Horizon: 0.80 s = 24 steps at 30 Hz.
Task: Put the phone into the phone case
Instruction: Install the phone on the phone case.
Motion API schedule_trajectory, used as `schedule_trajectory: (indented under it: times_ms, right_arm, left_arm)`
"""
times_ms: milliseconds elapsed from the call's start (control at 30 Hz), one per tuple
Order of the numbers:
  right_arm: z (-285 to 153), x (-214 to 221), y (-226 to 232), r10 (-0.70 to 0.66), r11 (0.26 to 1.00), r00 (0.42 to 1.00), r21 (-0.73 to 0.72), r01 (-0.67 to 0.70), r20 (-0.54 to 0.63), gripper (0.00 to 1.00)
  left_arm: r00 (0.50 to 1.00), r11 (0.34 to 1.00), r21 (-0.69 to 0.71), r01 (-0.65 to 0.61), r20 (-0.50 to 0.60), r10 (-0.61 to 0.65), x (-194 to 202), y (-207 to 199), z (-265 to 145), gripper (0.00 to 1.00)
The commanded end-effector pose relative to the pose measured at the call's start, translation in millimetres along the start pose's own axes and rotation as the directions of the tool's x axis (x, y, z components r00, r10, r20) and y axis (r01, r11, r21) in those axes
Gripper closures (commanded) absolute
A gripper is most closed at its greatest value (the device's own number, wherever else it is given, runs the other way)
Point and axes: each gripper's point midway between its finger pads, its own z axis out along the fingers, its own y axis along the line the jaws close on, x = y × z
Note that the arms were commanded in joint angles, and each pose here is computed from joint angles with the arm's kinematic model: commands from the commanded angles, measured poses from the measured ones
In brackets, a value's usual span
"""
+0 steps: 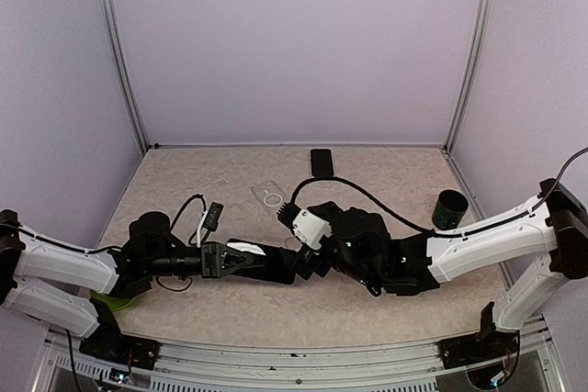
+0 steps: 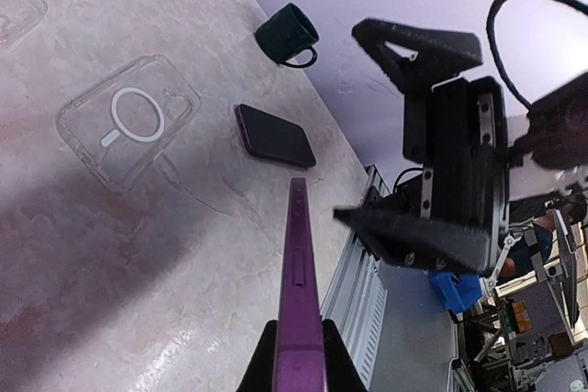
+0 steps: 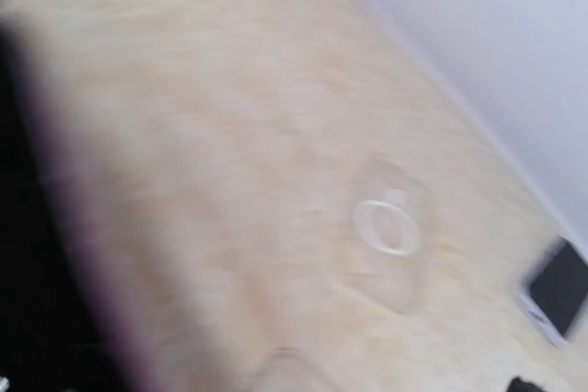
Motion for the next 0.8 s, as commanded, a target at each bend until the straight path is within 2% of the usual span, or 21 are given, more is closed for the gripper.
schedule_trajectory:
  times_ms: [0, 133, 233, 367, 533, 767]
  right_arm:
    - [-13, -8, -38, 0.128, 0.981, 0.992, 0.142, -0.13, 0.02, 0.0]
    - [-26, -9, -51, 0.2, 0.967, 0.978, 0.149, -0.207, 0.059, 0.01]
    - [-32, -4, -73, 0.332, 0.927, 0.942, 0.167, -0.337, 0.057, 0.07]
    - [-38, 13, -96, 0.428, 0.881, 0.903, 0.209, -0.424, 0.032, 0.13]
    - [-48, 30, -102, 0.517, 0.831, 0.856, 0.232, -0.505, 0.011, 0.08]
    - [-52, 47, -101, 0.582, 0.796, 0.812, 0.238, -0.557, -0.044, 0.06]
  left_arm:
    - [1.0, 0.999, 0.037, -0.03, 0.004, 0.03, -6, -12, 2, 1.0]
    - [1.0, 1.0, 0.007, -0.016, 0.018, 0.016, -10, -8, 2, 1.0]
    - [0.998, 0.998, -0.057, -0.001, 0.055, 0.004, -17, -1, 0, 1.0]
    - [0.996, 0.992, -0.124, 0.017, 0.093, -0.006, -24, 8, -3, 1.0]
    - [0.993, 0.984, -0.176, 0.031, 0.12, -0.01, -25, 16, -5, 1.0]
    - [0.989, 0.978, -0.204, 0.044, 0.148, -0.013, -25, 18, -6, 1.0]
